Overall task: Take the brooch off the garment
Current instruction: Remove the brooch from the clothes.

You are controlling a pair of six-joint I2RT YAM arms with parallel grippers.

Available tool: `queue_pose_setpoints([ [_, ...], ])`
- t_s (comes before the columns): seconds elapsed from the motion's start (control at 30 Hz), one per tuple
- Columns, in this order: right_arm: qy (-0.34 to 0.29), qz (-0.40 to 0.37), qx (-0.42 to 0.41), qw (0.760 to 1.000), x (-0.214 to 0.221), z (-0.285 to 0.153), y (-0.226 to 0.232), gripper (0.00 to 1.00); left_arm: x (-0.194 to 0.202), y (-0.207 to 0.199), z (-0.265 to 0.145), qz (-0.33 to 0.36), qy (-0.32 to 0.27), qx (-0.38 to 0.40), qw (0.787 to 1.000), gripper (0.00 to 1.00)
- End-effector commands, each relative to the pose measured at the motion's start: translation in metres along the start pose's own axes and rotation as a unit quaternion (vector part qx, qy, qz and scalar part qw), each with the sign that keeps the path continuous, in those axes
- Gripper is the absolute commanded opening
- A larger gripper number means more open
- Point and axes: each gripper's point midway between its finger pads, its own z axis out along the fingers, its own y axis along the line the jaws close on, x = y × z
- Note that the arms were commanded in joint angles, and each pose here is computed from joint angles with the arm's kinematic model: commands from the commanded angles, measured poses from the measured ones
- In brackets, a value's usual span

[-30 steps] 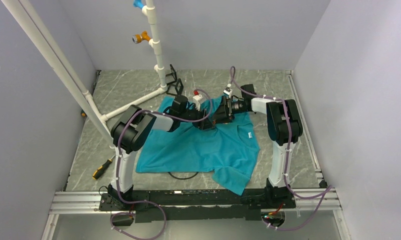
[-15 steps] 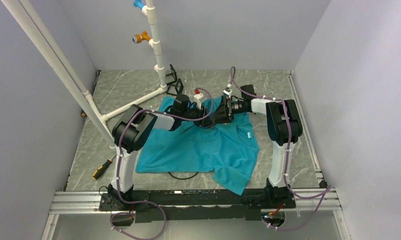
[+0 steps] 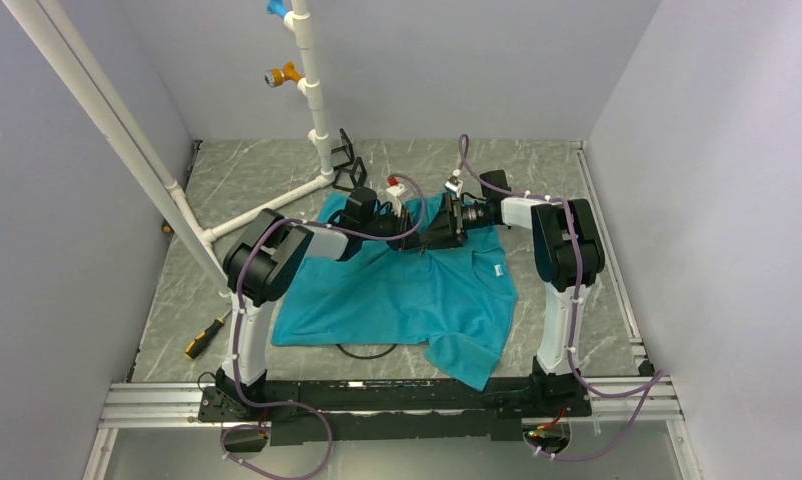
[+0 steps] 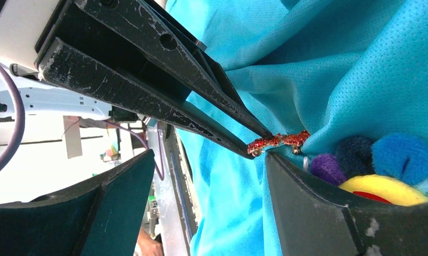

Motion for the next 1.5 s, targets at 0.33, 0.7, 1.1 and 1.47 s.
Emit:
queue_pose_setpoints([
  [0.33, -0.016, -0.080, 0.042, 0.996, -0.016, -0.023, 0.010, 0.77, -0.004, 0.003, -0.014, 0.003, 0.004, -0.008, 1.000, 0.00],
  [0.7, -0.010, -0.179, 0.118, 0.977, -0.014, -0.045, -0.002, 0.65, -0.007, -0.030, -0.025, 0.016, 0.031, 0.059, 0.998, 0.00],
  [1.1, 0.016, -0.307, 0.087, 0.948, -0.013, -0.043, 0.013, 0.58, -0.007, -0.056, -0.032, 0.021, 0.060, 0.130, 0.989, 0.00],
  [1.47, 0.063, -0.348, 0.063, 0.933, 0.004, -0.010, 0.005, 0.57, -0.007, -0.062, -0.030, 0.015, 0.067, 0.164, 0.984, 0.00],
])
